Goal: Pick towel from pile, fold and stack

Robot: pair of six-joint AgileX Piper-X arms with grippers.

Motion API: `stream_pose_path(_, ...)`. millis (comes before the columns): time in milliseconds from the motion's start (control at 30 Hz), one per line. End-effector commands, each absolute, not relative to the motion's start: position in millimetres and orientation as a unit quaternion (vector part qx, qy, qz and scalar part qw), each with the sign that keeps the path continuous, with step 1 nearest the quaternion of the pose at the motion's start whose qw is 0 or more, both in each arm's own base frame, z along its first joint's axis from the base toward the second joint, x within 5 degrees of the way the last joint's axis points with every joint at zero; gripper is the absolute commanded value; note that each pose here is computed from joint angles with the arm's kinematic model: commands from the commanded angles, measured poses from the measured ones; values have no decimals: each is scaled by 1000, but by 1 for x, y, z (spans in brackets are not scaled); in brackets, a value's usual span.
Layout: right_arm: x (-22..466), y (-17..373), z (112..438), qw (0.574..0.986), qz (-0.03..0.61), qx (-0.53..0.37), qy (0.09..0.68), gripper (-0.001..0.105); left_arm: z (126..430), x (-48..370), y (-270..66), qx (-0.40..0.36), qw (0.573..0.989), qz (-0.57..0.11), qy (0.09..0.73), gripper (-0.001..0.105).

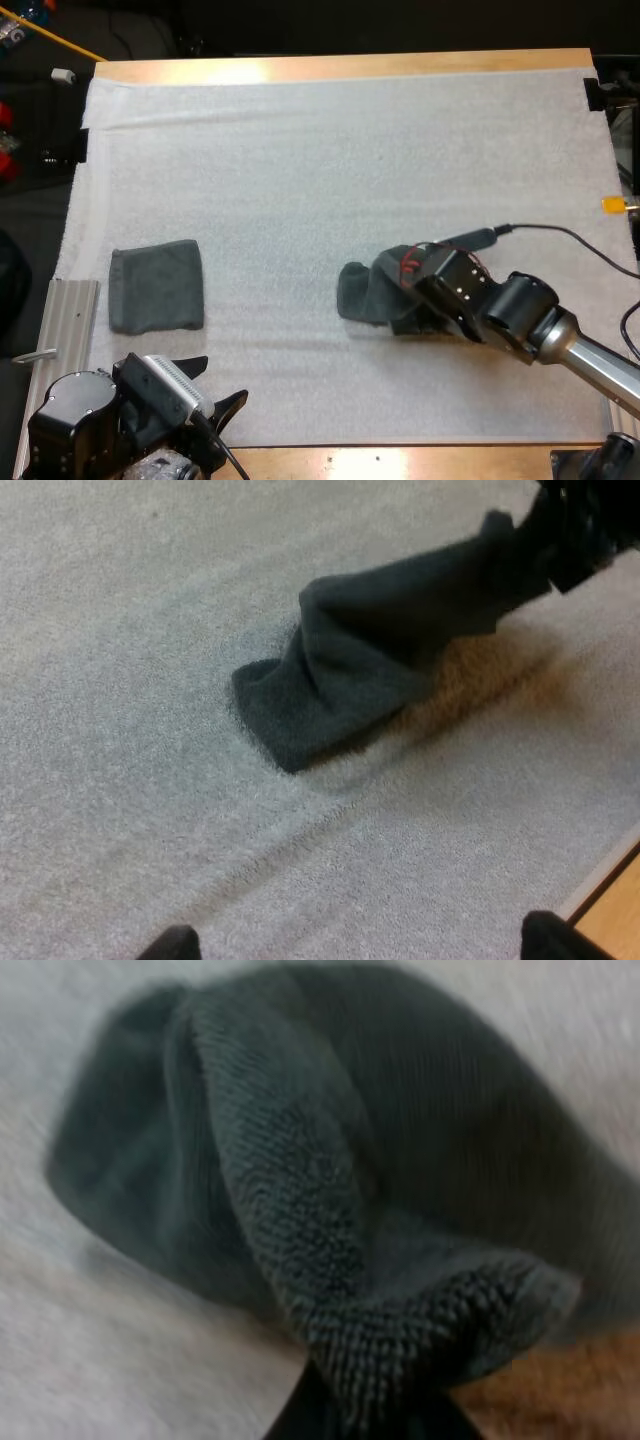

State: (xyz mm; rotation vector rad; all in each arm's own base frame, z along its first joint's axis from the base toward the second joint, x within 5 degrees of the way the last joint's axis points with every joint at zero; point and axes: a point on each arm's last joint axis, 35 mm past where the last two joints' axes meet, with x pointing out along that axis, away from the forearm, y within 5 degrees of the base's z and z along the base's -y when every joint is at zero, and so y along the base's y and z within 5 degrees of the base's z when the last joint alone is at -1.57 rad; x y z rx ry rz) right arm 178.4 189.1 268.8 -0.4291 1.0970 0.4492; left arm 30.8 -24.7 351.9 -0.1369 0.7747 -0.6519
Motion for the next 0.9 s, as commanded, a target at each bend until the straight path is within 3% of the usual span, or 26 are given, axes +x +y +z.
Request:
stream_pose_path(0,177,186,273,810,203,-201,512,0,355,31,-25,-66,873,-317,364,62)
stream_pose_path(100,172,181,278,808,199,-199,518,5,355,31,-25,-66,873,-317,364,62)
stream_pose_path(300,155,162,296,810,190,-183,524,41,355,31,-25,-66,873,-317,364,62)
stream_pose_path(400,144,150,308,814,189,-175,520,53,355,32,-25,-66,874,-318,362,62)
stream_pose_path(633,125,129,327,829,185,-141,509,54,356,32,-26,-66,876,-319,357,62)
stream_pose_path(867,121,129,325,817,203,-105,529,54,356,33,-26,-66,876,-319,355,62)
